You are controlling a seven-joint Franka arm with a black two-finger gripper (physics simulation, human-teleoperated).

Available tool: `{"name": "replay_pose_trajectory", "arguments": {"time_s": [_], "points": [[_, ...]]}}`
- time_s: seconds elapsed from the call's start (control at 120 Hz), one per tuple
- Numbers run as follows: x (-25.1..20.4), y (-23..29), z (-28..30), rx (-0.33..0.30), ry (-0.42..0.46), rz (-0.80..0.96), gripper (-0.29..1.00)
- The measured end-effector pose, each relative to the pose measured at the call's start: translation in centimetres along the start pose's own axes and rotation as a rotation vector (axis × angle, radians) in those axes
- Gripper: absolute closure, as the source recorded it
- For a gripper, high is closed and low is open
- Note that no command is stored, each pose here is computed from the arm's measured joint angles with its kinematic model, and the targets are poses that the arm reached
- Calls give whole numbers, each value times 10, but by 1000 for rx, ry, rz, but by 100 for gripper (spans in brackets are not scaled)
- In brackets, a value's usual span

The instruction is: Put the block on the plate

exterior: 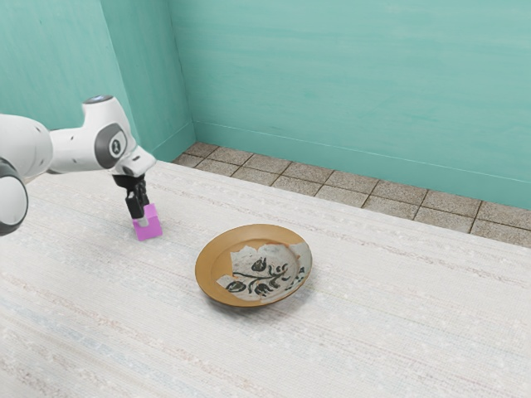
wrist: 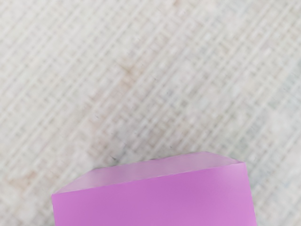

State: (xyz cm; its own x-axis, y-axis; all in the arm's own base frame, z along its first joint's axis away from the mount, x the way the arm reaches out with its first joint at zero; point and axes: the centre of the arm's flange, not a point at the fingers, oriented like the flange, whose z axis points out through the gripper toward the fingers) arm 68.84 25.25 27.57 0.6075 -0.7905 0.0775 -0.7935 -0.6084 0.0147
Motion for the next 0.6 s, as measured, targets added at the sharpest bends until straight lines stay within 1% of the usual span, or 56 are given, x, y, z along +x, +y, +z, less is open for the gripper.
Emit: {"name": "replay_pose_trajectory", "arguments": {"time_s": [0.325,0.6], "points": [[-2,-1,10,-1,7,75,0],[-4,-3,13,6,7,43,0]]}}
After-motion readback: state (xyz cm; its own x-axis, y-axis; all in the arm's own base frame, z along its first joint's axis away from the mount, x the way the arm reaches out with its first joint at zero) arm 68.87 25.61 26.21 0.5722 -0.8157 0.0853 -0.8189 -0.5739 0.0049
